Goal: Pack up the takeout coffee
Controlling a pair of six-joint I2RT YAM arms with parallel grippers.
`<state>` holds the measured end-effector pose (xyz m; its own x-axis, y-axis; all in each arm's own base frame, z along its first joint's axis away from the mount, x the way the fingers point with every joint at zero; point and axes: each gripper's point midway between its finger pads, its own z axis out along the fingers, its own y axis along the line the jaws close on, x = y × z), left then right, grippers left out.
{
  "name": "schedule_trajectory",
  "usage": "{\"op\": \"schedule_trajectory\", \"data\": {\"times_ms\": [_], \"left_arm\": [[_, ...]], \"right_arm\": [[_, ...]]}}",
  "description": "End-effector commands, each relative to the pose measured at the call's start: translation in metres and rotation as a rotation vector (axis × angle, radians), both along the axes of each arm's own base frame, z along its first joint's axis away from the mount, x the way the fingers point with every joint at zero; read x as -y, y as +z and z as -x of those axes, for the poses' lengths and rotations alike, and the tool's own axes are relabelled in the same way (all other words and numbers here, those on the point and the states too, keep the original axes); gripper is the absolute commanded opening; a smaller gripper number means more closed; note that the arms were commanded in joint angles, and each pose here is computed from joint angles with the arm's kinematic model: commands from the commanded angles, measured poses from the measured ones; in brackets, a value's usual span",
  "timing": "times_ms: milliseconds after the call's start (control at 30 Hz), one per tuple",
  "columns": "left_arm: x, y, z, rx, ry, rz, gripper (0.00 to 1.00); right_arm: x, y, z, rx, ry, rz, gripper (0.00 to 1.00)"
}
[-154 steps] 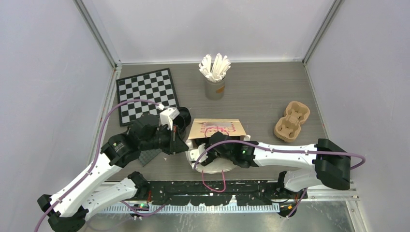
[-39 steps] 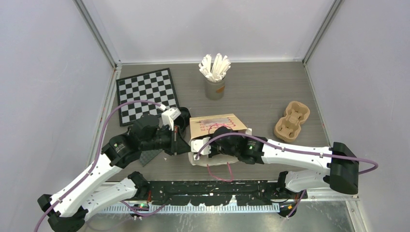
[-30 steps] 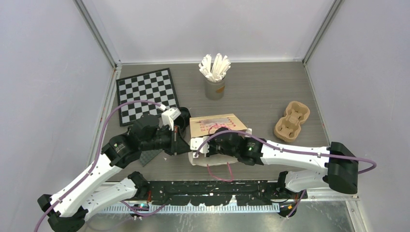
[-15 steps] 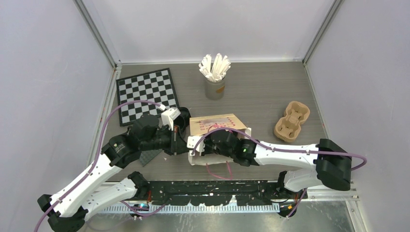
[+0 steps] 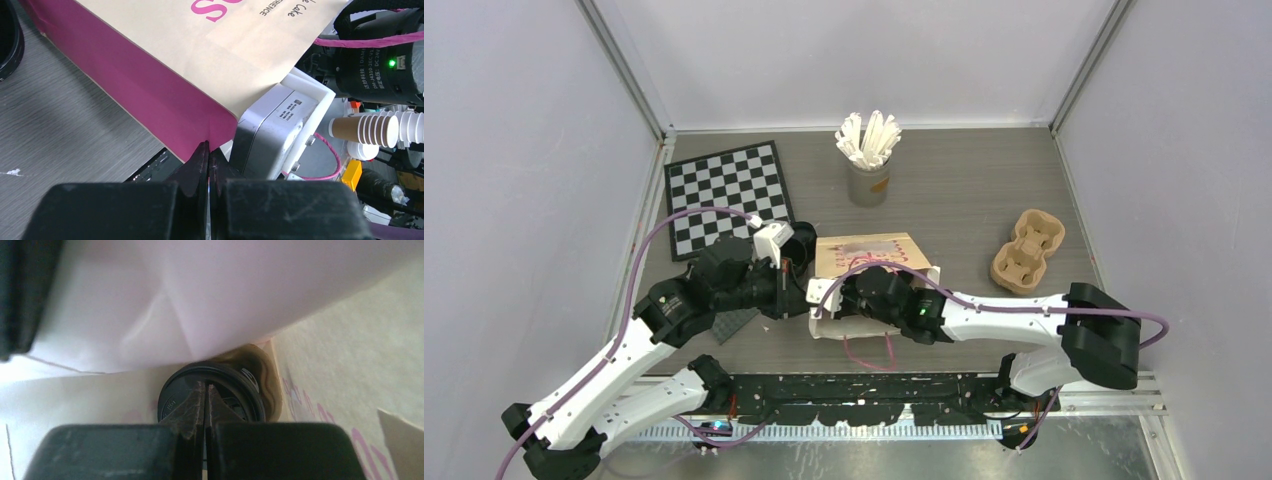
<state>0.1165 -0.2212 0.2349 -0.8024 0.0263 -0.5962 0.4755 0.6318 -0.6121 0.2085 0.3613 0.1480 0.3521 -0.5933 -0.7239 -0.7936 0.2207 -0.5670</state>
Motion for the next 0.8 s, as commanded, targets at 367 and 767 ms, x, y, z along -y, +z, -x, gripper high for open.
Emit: {"op": "schedule_trajectory", "data": {"times_ms": [367,767], "left_arm": [[0.015,0.02,0.011,-0.006,-0.073,0.098,0.0],[0.019,0.019,0.01,-0.017,-0.08,0.108,0.0]], "right_arm": [[0.004,-0.001,-0.027,0.049,-0.144,-0.028,0.01],[0.007,-0.006,-0.04,0.076,-0.203,-0.023,0.0]]}}
